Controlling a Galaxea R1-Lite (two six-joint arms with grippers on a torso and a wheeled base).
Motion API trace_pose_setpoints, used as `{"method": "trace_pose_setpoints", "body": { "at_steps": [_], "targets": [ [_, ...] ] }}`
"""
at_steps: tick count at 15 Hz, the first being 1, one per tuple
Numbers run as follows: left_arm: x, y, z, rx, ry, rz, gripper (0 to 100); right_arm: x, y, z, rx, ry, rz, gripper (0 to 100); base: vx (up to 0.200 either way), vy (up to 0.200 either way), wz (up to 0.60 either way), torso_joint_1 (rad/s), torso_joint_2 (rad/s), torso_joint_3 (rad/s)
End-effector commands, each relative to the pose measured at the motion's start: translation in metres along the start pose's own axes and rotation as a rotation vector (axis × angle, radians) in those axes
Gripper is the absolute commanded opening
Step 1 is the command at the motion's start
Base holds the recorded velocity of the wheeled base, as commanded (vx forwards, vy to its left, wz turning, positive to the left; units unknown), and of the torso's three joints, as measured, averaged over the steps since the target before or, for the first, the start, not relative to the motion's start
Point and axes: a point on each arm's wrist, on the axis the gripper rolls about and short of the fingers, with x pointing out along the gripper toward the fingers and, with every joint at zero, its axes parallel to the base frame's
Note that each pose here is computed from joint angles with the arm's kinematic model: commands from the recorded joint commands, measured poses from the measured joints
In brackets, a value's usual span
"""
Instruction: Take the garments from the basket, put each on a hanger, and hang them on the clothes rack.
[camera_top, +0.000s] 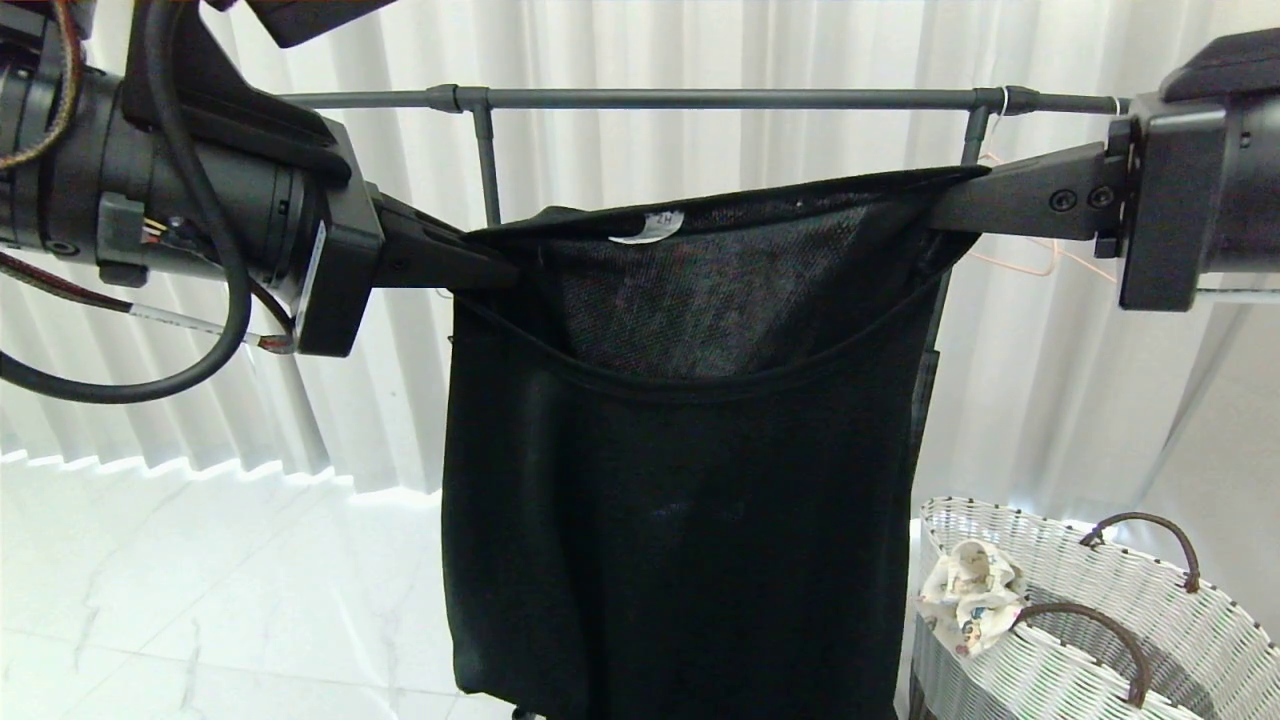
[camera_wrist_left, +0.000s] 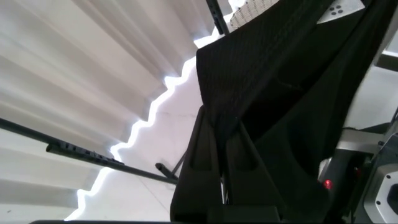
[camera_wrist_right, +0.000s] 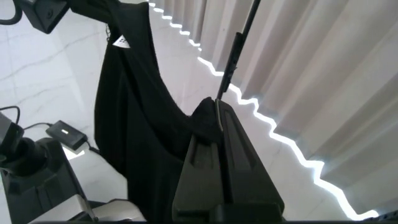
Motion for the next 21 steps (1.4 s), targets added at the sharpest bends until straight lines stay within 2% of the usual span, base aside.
{"method": "trace_pose_setpoints", "body": {
  "at_steps": [1,6,7,12,15,19,20,21],
  "targets": [
    [0.000,0.000,-0.001,-0.001,0.003,-0.001,0,0.005,0.000,0.000,-0.009,0.003,0.004,0,0.000,0.000,0.00,0.000,0.00,0.000],
    [0.010,-0.002,-0.015,-0.036,0.059,-0.027,0,0.010,-0.001,0.004,-0.022,-0.009,0.004,0,0.000,0.000,0.00,0.000,0.00,0.000],
    [0.010,-0.002,-0.017,-0.040,0.064,-0.026,100,0.011,-0.001,0.006,-0.025,-0.015,0.007,0,0.000,0.000,0.00,0.000,0.00,0.000],
    [0.013,-0.002,-0.021,-0.042,0.070,-0.031,100,0.024,0.006,0.014,-0.053,-0.028,0.041,0,0.000,0.000,0.00,0.000,0.00,0.000],
    [0.012,-0.010,-0.030,-0.046,0.091,-0.067,100,0.052,0.006,0.020,-0.057,-0.026,0.048,0,0.000,0.000,0.00,0.000,0.00,0.000],
    [0.020,-0.022,-0.048,-0.090,0.087,-0.225,100,0.070,0.004,0.020,-0.056,-0.020,0.049,0,0.000,0.000,0.00,0.000,0.00,0.000],
    [0.020,-0.030,-0.054,-0.099,0.079,-0.287,100,0.073,0.004,0.018,-0.055,-0.013,0.049,0,0.000,0.000,0.00,0.000,0.00,0.000],
    [0.019,-0.033,-0.056,-0.103,0.077,-0.301,100,0.074,0.004,0.018,-0.055,-0.011,0.049,0,0.000,0.000,0.00,0.000,0.00,0.000]
  ]
}}
